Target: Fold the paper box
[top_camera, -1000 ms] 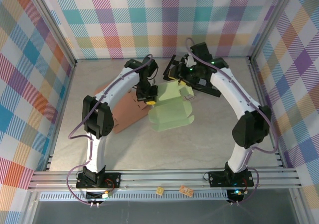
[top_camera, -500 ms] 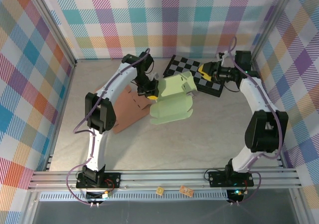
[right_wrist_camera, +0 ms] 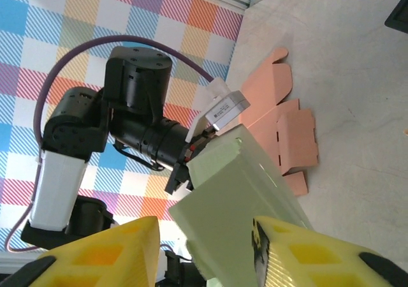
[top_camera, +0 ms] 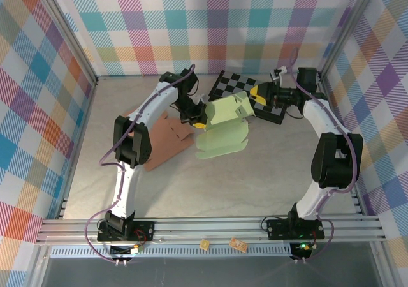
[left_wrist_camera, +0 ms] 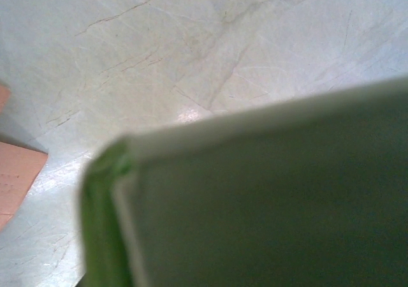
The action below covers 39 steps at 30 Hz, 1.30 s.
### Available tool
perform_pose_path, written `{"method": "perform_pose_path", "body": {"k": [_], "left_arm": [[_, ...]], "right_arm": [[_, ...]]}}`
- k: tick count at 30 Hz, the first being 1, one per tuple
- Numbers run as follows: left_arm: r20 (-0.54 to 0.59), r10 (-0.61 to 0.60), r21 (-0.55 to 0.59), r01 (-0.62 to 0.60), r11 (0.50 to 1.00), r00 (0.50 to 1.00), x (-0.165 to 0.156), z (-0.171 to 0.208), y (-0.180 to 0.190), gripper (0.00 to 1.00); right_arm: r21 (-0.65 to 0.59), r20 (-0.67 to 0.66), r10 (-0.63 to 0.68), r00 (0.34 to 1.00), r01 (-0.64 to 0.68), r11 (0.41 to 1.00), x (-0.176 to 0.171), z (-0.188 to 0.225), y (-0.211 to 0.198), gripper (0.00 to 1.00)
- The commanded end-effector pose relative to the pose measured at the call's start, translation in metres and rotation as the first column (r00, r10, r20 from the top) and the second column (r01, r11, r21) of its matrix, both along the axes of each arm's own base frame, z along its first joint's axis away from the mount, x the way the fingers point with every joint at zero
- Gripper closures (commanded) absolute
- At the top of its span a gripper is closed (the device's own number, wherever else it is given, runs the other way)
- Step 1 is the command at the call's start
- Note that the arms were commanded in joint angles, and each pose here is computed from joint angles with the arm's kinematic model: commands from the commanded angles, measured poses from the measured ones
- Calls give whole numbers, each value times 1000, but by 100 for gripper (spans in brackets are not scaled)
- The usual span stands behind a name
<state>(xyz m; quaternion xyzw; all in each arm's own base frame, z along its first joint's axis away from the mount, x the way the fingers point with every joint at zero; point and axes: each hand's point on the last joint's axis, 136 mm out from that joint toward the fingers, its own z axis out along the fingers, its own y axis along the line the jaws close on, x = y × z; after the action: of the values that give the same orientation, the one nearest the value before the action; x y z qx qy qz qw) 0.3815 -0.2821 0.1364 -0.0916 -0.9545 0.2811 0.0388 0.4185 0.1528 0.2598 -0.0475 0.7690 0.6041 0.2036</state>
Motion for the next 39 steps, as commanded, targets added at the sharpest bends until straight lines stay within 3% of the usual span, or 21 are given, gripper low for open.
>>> {"method": "perform_pose_path", "body": {"k": [1, 16, 27, 39], "left_arm": [[17, -15, -40, 16, 999, 1000, 1, 11, -5, 100], [-7, 1, -70, -2, 998, 1000, 1, 11, -10, 100], [-21, 9, -61, -10, 998, 1000, 0, 7, -9, 100], [-23, 20, -44, -21, 999, 1000, 1, 7, -7, 100]], "right_arm": [[-15, 25, 11, 1000, -10, 1000, -2, -10, -4, 55], [16, -27, 17, 999, -17, 1000, -1, -41, -7, 61], [65, 5, 55, 998, -55, 996, -3, -23, -1, 60], [-21, 45, 70, 997, -69, 997, -12, -11, 17, 58]]}}
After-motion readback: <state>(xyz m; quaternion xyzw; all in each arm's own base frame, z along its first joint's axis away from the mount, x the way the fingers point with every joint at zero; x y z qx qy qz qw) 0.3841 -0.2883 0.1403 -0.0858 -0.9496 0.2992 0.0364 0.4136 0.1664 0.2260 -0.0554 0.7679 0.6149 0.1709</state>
